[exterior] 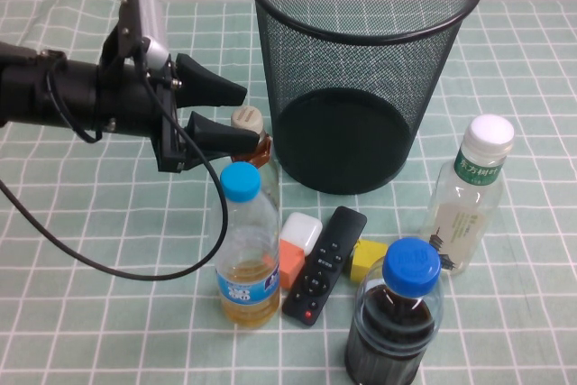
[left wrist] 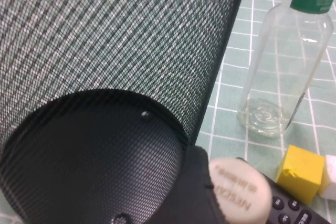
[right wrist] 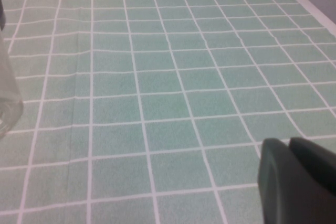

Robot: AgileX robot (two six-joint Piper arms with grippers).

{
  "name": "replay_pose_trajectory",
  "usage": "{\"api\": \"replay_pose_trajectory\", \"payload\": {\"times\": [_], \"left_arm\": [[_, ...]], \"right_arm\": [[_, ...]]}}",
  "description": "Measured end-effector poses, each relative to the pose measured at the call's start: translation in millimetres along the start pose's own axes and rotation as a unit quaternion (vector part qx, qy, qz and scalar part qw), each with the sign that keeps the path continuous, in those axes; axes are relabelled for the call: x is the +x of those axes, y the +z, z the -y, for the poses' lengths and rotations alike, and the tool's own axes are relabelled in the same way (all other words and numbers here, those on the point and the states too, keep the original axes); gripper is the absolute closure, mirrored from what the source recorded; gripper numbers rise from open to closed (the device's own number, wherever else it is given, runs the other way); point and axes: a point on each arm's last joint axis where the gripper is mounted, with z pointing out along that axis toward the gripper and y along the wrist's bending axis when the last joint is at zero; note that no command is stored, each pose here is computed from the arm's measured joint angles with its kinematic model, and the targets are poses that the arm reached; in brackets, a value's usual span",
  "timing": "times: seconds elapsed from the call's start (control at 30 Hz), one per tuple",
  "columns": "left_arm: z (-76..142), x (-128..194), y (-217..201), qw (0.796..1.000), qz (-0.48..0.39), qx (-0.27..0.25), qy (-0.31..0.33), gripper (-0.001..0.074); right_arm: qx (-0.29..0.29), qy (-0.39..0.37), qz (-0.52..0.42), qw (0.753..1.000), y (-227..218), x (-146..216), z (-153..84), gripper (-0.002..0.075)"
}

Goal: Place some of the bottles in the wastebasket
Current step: Pick up a bottle from the table with left arm

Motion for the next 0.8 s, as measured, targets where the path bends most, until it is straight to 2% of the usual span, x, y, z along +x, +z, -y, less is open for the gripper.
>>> {"api": "replay_pose_trajectory", "payload": {"times": [0.57,0.8], "left_arm": [[-6,11,7,1.000,0.004,0.007,-0.017,0.0196],[-4,14,17,1.000,0.002,0.021,0.003,0.0252]], "right_arm": [[0.000,0.000,0.000,1.000,0,0,0,0.0734],[0.000,0.000,0.000,1.000,0,0,0,0.0734]]}}
